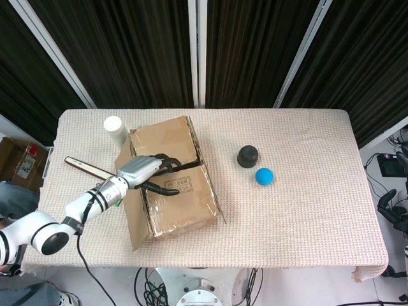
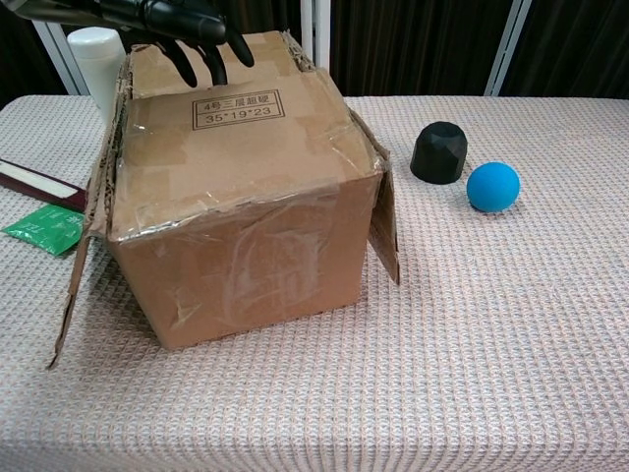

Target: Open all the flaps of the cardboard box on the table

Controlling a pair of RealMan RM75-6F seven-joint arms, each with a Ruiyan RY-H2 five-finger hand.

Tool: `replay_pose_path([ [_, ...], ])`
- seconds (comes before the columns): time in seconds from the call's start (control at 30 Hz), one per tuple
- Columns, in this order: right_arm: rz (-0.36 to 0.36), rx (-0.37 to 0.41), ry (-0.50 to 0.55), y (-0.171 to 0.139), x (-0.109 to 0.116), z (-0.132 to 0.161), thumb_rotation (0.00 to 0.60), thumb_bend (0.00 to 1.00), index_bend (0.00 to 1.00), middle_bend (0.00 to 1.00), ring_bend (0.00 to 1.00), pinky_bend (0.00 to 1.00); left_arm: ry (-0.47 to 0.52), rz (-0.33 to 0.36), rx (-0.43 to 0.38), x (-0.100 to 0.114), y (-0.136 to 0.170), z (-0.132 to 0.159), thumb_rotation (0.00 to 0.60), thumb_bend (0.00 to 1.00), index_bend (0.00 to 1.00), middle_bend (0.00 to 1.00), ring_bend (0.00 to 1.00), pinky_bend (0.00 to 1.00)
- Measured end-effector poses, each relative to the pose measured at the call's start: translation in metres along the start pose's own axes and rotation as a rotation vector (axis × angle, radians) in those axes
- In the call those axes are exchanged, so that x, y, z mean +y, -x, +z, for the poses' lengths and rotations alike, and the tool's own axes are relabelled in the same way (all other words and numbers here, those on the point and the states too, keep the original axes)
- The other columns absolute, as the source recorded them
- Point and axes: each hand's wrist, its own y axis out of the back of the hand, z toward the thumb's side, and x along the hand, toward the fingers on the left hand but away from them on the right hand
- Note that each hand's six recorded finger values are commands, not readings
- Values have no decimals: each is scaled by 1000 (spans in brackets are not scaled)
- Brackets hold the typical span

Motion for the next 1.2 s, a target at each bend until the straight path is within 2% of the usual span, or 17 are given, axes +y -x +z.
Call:
replay_pose_path([
  [0.3, 1, -3, 9, 0, -1, -3, 600, 778, 0, 0, 0, 0, 99, 16, -54, 23, 17, 25, 165, 0, 143, 438, 169, 231],
  [0.47, 2, -2, 18, 0, -3, -4, 600, 778, 0, 0, 0, 0, 133, 11, -73, 33, 31, 38, 164, 0, 131, 502, 248, 277],
  [0.63, -7, 10, 24, 1, -4, -1, 600, 778, 0, 0, 0, 0, 221, -56, -75, 25, 42, 51, 164, 0, 100, 507, 291, 300],
  [0.83, -6, 12, 24, 2, -4, -1, 600, 778, 0, 0, 0, 0, 345, -203, -20, 3, 54, 64, 165, 0, 84, 507, 292, 306],
  [1.03, -3, 9, 23, 1, -5, -2, 600, 778, 0, 0, 0, 0, 446, -269, -32, -4, 59, 85, 169, 0, 83, 508, 291, 309],
  [1.2, 3, 8, 21, 1, -6, -2, 600, 778, 0, 0, 0, 0, 479, -334, -16, -11, 61, 88, 170, 0, 83, 507, 292, 306],
])
